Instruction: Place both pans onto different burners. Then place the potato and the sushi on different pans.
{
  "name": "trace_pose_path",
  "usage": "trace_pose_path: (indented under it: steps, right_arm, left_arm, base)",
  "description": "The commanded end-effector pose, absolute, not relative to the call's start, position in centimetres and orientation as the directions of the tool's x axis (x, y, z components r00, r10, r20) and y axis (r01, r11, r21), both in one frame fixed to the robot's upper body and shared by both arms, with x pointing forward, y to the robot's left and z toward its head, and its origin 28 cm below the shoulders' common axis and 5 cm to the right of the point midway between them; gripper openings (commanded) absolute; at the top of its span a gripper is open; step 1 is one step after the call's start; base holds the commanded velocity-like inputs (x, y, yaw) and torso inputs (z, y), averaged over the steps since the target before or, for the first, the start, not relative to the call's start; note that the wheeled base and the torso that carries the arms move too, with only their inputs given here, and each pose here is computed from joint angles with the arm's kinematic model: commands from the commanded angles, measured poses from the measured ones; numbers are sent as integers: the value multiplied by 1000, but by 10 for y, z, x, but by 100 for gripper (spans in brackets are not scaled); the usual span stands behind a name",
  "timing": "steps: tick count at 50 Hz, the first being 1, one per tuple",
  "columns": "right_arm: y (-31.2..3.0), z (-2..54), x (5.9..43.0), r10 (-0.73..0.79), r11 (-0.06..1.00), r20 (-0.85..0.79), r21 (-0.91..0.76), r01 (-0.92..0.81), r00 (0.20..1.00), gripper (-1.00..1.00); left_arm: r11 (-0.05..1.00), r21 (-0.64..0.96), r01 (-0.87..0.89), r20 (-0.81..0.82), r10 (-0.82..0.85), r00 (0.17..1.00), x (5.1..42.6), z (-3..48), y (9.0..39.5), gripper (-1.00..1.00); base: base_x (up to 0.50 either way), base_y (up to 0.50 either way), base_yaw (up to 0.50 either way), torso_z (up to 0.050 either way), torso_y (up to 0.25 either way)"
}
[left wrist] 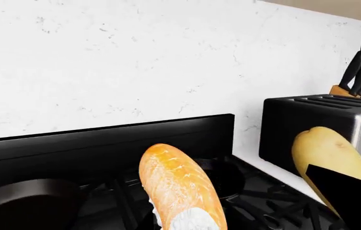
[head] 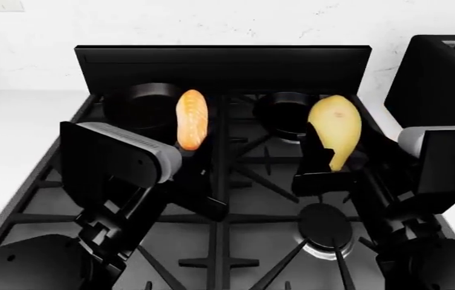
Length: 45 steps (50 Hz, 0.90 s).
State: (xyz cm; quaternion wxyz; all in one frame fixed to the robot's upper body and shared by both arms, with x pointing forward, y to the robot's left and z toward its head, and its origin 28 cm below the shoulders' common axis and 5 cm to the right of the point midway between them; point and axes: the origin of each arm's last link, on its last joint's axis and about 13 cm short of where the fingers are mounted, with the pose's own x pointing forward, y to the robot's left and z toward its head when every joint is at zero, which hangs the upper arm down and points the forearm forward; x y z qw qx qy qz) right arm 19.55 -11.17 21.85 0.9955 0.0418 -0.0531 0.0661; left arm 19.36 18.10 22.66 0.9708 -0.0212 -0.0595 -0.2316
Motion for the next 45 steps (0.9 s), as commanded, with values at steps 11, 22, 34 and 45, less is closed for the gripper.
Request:
trace_pose_path:
  steps: [11, 22, 34, 45]
  right_arm:
    - [-116, 225, 198, 93, 992, 185, 66, -107, 978, -100]
    - [-116, 225, 202, 102, 991, 179, 65, -115, 978, -100]
    - [-118, 231, 212, 75, 993, 159, 78, -89, 984, -100]
    - [-116, 266, 259, 72, 997, 117, 0, -73, 990, -100]
  left_arm:
    - [897, -25, 442, 138, -435, 890, 193, 229, 182, -100]
    - [900, -25, 436, 138, -429, 893, 195, 229, 184, -100]
    - [910, -30, 415, 138, -407, 903, 200, 231, 189, -100]
    - [911, -37, 410, 147, -401, 904, 203, 233, 192, -100]
  base:
    - [48, 0, 0, 1, 0]
    - [419, 0, 0, 0, 1]
    - [271, 0, 0, 0, 1]
    - [0, 0, 0, 1, 1]
